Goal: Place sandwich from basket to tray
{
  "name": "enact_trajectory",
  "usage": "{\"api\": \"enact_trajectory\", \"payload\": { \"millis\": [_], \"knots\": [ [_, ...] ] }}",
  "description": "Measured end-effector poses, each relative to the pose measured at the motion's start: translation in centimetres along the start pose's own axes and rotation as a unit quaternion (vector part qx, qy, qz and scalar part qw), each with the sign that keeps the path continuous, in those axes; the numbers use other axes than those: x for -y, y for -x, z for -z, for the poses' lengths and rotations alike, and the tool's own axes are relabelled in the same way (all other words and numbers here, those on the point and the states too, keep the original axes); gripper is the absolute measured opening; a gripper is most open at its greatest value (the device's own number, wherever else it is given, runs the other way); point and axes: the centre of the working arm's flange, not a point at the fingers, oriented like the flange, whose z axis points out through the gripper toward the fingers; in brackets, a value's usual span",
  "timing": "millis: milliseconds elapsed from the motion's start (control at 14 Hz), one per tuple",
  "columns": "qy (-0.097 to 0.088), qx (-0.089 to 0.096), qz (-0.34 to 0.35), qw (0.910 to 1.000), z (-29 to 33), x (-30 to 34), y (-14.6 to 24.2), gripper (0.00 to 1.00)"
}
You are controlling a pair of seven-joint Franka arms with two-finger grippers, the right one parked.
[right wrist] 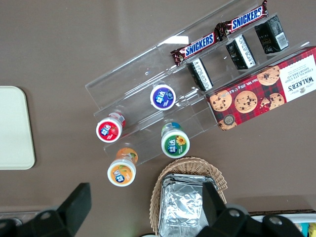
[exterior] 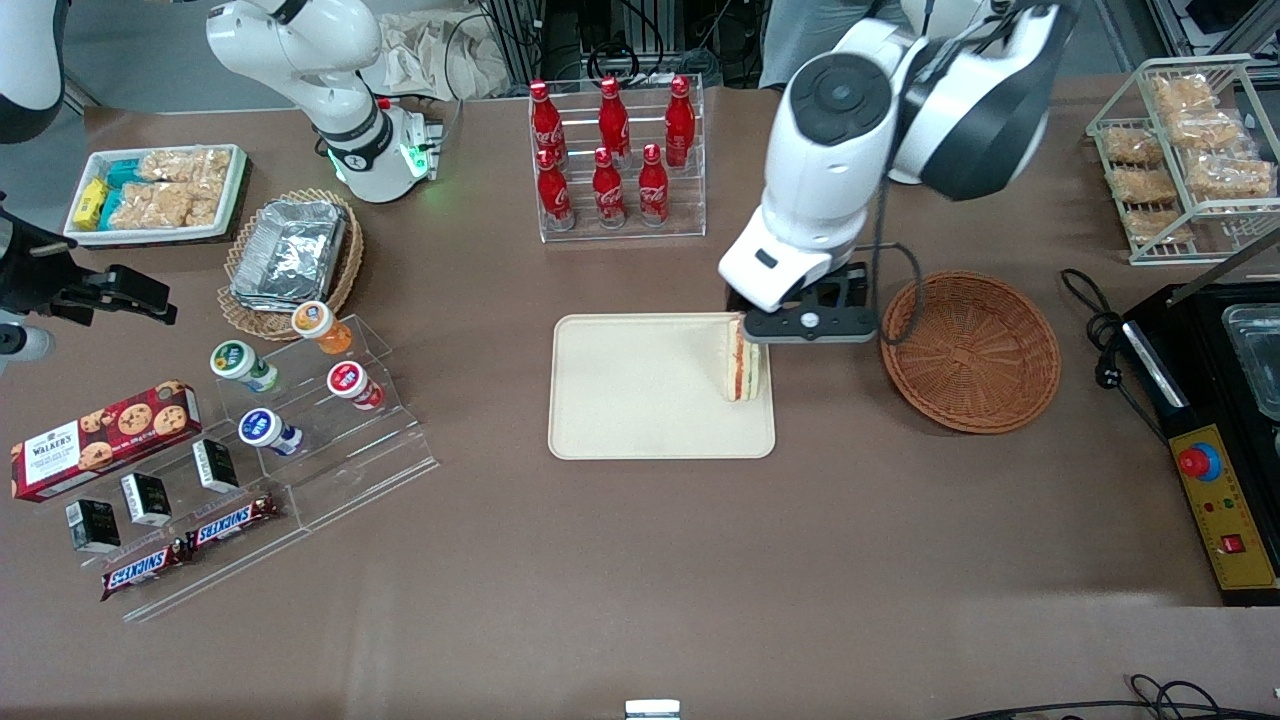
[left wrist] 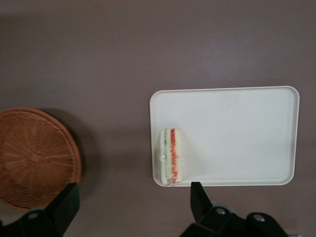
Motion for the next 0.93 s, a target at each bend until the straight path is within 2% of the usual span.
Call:
{"api": "enact_trajectory", "payload": {
  "millis": [143, 429, 643, 929],
  "knots": [
    [-0.001, -0.005, -0.013, 0.9999, 2.2, 3.3, -0.8, 1.00],
    [0.003, 0.003, -0.014, 0.9999, 6.5, 12.3, -0.8, 1.00],
    [0.038, 0.003, 0.001, 0.9993, 8.8, 20.0, -0.9, 1.00],
    [0.053, 0.006, -0.003, 0.9985, 10.1, 25.6, 0.5, 1.00]
  ]
}}
